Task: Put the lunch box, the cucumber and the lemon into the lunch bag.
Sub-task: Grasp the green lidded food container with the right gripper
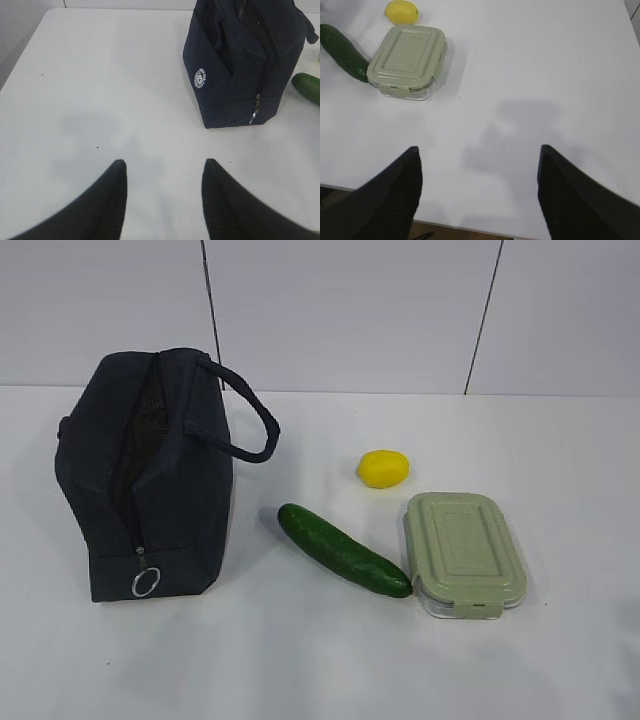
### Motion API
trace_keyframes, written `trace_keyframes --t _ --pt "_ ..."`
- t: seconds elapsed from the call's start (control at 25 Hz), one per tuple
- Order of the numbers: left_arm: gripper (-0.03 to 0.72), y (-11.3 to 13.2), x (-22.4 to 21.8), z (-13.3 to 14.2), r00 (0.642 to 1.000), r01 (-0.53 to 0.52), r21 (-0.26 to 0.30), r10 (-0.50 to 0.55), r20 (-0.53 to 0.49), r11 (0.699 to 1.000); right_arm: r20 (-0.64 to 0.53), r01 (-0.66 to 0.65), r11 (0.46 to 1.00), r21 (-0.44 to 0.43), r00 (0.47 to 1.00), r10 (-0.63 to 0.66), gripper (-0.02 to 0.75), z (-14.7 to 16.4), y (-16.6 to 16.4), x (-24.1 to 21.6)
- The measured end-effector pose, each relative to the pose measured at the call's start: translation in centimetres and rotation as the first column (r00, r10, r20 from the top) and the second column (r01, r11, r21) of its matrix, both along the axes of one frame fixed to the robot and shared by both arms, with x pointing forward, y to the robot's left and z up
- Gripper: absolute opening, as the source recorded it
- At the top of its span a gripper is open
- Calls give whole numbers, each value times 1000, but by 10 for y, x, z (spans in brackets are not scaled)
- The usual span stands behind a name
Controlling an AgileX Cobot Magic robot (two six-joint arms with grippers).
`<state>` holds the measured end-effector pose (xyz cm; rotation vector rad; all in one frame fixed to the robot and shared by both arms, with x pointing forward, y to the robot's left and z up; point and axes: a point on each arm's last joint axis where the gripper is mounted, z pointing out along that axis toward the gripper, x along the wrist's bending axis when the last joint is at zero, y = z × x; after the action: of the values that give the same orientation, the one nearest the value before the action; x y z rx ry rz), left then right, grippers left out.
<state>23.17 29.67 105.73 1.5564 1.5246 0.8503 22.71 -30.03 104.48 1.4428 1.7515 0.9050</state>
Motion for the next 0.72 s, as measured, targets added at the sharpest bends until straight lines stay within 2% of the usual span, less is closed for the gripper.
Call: trace_keyframes --t 0.72 --pt "340 0 0 0 1000 0 0 0 -1 1000 0 0 1000 0 1000 0 561 0 0 0"
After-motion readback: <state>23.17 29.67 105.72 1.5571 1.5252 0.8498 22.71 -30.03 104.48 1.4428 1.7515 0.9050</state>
